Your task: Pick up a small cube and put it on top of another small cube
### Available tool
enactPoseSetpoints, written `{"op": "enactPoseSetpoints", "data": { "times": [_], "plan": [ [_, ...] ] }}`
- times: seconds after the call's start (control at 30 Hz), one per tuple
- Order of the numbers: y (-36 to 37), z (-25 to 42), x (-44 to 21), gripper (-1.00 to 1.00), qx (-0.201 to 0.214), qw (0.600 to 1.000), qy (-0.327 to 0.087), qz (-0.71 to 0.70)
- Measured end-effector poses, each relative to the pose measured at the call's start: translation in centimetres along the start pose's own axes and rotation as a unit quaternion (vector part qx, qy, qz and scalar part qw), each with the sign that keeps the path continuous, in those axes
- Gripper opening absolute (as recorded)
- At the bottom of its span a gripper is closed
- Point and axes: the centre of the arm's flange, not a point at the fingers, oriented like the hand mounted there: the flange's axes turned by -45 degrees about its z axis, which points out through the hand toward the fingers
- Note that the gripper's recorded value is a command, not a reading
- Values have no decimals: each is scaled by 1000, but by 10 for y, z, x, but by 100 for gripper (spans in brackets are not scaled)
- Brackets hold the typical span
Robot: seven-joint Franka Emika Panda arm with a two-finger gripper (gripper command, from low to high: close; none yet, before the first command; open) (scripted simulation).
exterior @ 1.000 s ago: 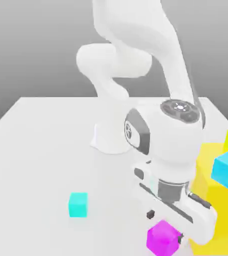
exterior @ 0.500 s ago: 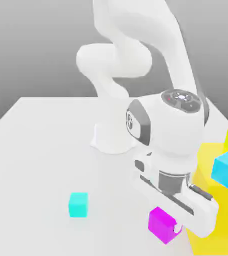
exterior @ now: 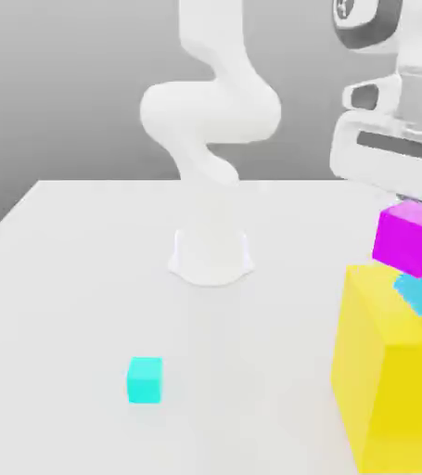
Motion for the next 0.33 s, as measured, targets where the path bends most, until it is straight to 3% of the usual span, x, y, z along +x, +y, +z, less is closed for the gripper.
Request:
{"op": "enactPoseSetpoints", "data": {
  "times": [0.1, 0.2, 0.23, 0.33],
  "plan": [
    [3, -9, -53, -100, -7, 1000, -8, -20],
    [4, 26, -63, -100, -8, 1000, -9, -23],
    [5, 39, -64, 100, -8, 1000, -9, -24],
    [5, 39, -64, 100, -8, 1000, -9, -24]
  ]
}}
